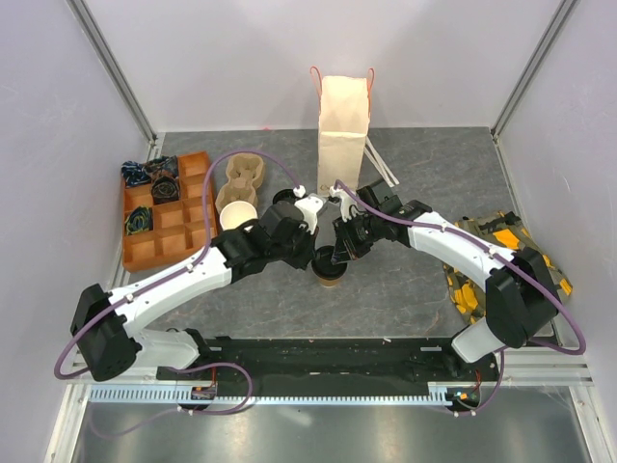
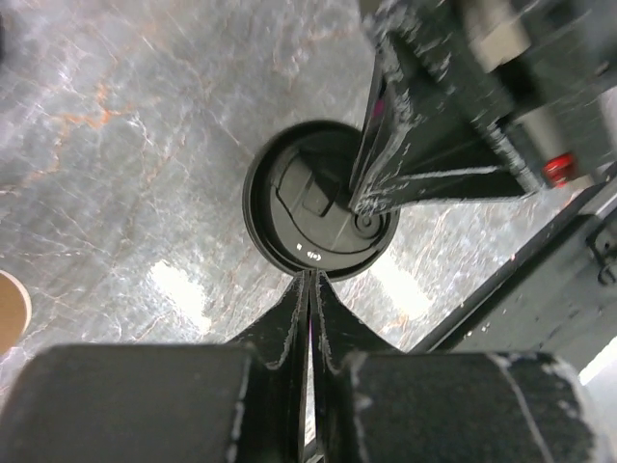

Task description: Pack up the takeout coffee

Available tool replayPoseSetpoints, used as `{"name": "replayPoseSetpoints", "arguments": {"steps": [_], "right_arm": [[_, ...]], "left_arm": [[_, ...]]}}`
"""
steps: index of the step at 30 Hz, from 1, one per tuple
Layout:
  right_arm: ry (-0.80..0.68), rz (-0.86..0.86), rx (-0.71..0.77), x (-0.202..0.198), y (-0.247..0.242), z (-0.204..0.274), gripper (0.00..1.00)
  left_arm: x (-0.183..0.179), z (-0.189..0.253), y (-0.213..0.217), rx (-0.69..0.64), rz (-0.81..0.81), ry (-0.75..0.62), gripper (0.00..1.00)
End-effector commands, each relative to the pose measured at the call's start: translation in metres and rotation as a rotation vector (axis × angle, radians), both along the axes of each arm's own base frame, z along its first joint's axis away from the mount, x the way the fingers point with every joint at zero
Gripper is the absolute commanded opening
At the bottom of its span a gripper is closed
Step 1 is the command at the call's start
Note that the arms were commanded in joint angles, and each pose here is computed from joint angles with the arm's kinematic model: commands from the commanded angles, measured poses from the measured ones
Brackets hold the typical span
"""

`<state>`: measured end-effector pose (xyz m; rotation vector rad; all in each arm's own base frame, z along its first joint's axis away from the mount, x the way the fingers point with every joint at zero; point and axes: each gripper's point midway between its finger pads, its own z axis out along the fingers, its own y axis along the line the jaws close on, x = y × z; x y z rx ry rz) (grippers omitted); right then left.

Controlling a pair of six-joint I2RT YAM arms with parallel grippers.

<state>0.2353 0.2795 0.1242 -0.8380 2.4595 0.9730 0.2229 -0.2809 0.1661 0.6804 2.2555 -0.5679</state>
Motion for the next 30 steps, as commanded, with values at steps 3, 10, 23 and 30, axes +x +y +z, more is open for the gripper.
{"name": "replayPoseSetpoints", "arguments": {"steps": [3, 10, 23, 30], "right_arm": [[0.048, -0.017, -0.055, -0.005, -0.007, -0.023, 0.2], [0.055, -0.024, -0.058, -0.005, -0.009, -0.027, 0.2], [0.065, -0.026, -0.071, -0.007, -0.013, -0.035, 0.17], [0.061, -0.03, -0.049, -0.007, -0.012, -0.029, 0.18]], "left_arm": [[0.003, 0.019, -0.008, -0.044, 0.059, -0.017, 0.06], [0.002, -0.044, -0.017, 0.024, 0.045, 0.12, 0.04], [0.005, -0.03, -0.008, -0.054, 0.064, 0.23, 0.02], [0.019, 0.023, -0.01, -0.114, 0.093, 0.094, 0.05]]}}
